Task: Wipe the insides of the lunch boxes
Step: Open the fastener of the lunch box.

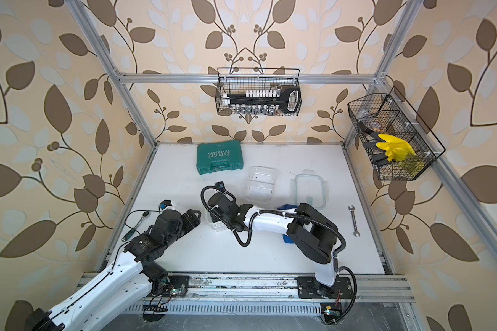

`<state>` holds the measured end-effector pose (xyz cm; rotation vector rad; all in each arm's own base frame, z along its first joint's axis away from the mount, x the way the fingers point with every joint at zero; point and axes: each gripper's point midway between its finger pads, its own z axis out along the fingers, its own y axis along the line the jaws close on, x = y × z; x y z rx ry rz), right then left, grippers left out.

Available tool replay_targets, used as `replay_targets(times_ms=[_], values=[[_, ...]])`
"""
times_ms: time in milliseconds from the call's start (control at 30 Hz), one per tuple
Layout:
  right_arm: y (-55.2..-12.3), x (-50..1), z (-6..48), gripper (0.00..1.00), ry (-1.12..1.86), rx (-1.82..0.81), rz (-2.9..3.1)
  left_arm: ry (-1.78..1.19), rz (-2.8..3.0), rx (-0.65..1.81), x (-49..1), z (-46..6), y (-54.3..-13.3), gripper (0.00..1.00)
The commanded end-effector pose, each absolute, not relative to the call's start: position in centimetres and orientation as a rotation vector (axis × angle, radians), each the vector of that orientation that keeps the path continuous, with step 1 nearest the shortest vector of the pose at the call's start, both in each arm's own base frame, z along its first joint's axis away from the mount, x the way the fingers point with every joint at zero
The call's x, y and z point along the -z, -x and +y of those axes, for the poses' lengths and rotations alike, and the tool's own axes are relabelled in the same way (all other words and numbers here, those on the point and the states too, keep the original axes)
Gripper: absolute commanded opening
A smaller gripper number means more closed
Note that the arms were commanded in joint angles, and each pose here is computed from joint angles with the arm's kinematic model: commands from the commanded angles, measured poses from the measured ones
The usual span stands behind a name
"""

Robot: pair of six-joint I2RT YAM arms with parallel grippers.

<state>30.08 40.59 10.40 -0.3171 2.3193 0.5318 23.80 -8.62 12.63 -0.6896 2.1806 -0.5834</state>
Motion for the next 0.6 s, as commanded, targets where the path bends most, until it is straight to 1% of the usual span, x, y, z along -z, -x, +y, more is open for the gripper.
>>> replay_targets(times_ms=[0, 67, 133, 200, 300, 433, 567], values=[[-27.1, -7.7, 37.4, 0.45, 0.362, -0.454, 2.488, 0.664, 2.118, 0.516, -16.0, -7.6, -24.4, 0.99], [-27.4, -9.1, 36.6, 0.47, 0.297, -0.514, 2.458, 0.599, 2.117, 0.532, -17.2, -8.5, -25.2, 0.99], [-27.8, -9.3, 35.2, 0.49, 0.187, -0.604, 2.448, 0.535, 2.148, 0.543, -17.5, -9.8, -26.3, 0.99], [-28.2, -8.7, 33.4, 0.50, 0.042, -0.734, 2.450, 0.471, 2.213, 0.549, -17.1, -11.5, -27.6, 0.99], [-28.4, -8.1, 31.0, 0.51, -0.132, -0.849, 2.408, 0.414, 2.320, 0.534, -15.9, -13.3, -29.1, 0.99], [-28.0, -8.7, 30.0, 0.53, -0.219, -0.918, 2.349, 0.371, 2.366, 0.530, -14.9, -14.6, -30.5, 0.99], [-28.3, -10.8, 30.8, 0.55, -0.202, -0.957, 2.285, 0.374, 2.285, 0.503, -16.7, -13.8, -31.0, 0.99]])
